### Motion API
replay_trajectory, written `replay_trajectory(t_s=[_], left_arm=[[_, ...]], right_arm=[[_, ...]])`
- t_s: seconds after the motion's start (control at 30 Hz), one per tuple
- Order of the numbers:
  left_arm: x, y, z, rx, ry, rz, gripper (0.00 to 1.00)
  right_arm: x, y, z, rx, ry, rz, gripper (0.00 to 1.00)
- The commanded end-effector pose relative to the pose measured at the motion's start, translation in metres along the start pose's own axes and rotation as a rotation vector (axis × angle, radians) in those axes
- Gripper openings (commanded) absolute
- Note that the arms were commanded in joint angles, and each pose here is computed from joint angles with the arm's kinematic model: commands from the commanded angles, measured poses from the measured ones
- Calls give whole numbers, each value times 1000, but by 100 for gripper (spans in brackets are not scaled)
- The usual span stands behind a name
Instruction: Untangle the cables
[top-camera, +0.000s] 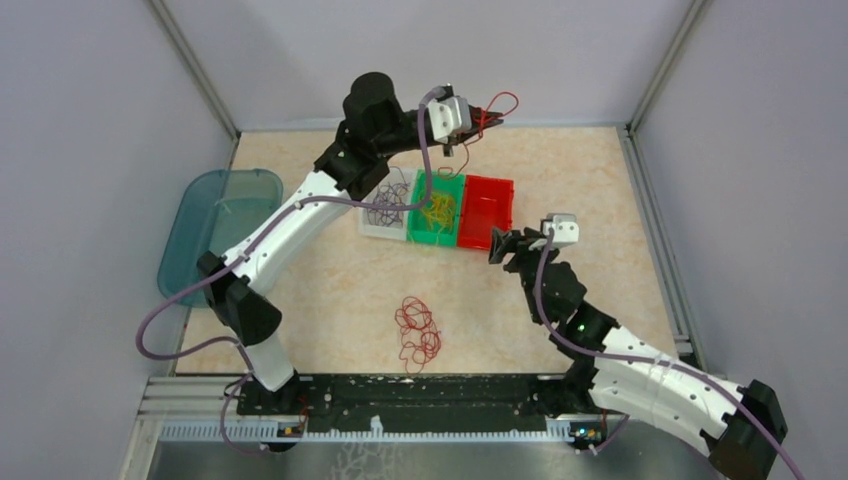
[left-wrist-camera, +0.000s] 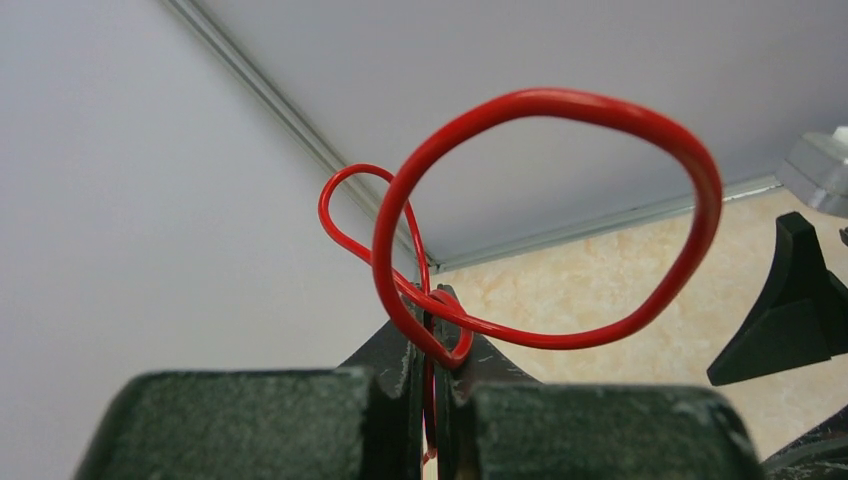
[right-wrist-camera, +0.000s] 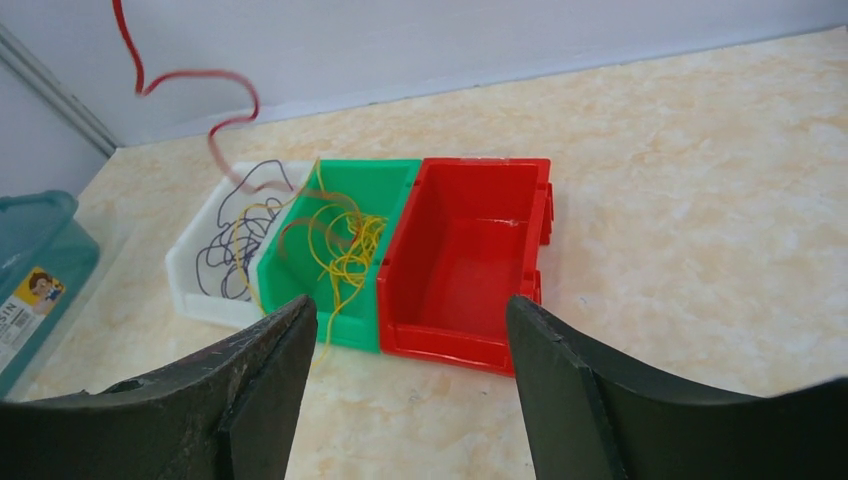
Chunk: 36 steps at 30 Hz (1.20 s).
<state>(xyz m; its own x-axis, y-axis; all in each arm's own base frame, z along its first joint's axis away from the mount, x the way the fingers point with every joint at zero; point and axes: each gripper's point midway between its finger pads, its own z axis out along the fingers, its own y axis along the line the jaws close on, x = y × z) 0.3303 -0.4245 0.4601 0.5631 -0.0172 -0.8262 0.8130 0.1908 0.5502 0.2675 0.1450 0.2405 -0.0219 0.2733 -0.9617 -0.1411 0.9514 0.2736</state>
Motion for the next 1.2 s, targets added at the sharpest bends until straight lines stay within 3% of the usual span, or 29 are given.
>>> replay_trajectory(t_s=[0.0,0.67,1.17], left_arm=[[-26,14,7,-33,-55,61,0],[88,-1,38,-3,92,84,0],[16,6,47,-24,-24,51,0]], right_arm=[[-1,-5,-1,6,-8,30,70],[-13,-35,-12,91,-49,64,71],[-13,-34,-12,91,-48,82,71]])
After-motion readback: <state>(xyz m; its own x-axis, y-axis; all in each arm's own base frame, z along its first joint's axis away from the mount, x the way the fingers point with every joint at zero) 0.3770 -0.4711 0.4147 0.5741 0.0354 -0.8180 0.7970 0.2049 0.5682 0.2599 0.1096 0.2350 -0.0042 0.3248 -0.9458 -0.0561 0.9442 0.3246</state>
